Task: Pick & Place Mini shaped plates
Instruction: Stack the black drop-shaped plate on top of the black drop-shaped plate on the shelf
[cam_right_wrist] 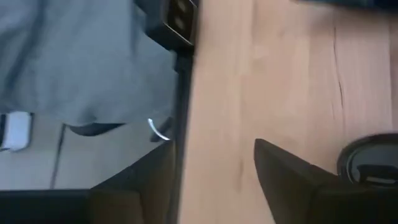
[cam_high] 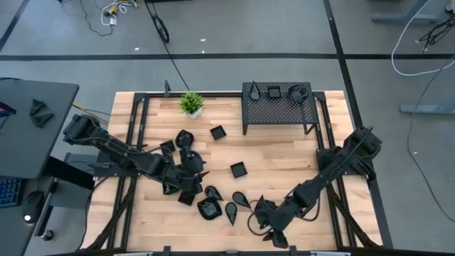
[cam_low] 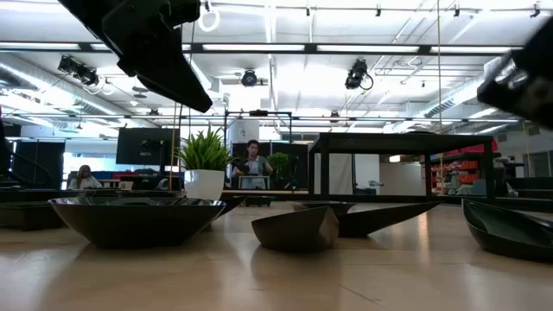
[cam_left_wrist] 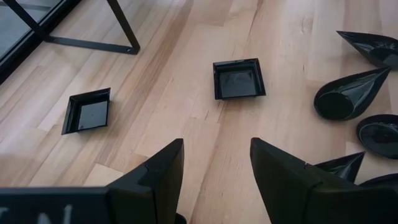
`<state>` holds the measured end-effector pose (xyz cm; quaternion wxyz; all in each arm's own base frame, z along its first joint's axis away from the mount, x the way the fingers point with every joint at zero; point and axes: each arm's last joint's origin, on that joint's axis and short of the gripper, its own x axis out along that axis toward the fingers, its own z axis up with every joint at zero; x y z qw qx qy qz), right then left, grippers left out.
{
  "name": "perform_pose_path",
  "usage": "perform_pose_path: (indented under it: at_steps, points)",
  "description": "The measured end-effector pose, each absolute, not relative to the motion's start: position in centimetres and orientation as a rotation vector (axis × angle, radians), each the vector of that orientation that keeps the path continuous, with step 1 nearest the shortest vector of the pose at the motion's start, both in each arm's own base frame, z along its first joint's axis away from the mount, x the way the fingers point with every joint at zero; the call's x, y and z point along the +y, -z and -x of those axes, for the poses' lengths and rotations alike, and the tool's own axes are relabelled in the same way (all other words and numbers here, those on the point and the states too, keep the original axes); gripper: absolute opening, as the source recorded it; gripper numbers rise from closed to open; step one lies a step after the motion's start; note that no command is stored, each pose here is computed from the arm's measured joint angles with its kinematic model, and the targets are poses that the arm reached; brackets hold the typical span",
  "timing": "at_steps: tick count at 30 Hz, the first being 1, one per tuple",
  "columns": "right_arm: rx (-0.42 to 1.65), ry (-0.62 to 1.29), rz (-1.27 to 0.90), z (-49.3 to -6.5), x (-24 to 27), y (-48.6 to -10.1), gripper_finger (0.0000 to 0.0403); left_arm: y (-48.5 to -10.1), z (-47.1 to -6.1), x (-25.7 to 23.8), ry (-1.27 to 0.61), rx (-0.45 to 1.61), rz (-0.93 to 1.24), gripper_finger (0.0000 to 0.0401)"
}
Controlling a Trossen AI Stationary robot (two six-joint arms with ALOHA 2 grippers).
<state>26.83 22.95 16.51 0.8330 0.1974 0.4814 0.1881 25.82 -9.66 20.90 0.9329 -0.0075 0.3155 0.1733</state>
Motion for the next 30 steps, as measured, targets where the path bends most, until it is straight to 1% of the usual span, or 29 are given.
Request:
perform_pose_path:
  at_steps: [3, 10, 12, 13, 18, 21, 25, 30]
  points:
    - [1.041, -0.371, -0.384, -26.8, 23.3, -15.1, 0.0174, -20.9, -25.8, -9.7, -0.355, 0.646, 0.014, 0.0193]
    - [1.047, -0.258, -0.273, -26.9, 23.0, -13.2, 0.0040, -20.9, -25.8, -9.6, -0.356, 0.647, 0.013, 0.0193]
    - [1.047, -0.248, -0.235, -26.9, 22.9, -12.8, 0.0012, -20.9, -25.8, -9.6, -0.356, 0.646, 0.013, 0.0193]
    - [1.046, -0.241, -0.219, -26.9, 22.9, -12.8, 0.0007, -20.9, -25.8, -9.6, -0.356, 0.647, 0.013, 0.0193]
    - [1.038, -0.107, -0.161, -26.7, 22.2, -12.5, 0.0021, -20.9, -25.8, -9.6, -0.357, 0.646, 0.013, 0.0193]
    - [1.059, -0.067, -0.133, -26.5, 21.8, -12.3, 0.0015, -20.9, -25.8, -9.6, -0.356, 0.646, 0.013, 0.0193]
    - [1.066, 0.007, -0.146, -26.5, 21.3, -12.2, 0.0004, -20.9, -25.8, -9.6, -0.357, 0.646, 0.013, 0.0193]
    - [1.048, 0.100, -0.151, -26.9, 20.3, -12.1, 0.0011, -20.9, -25.8, -9.6, -0.357, 0.646, 0.015, 0.0193]
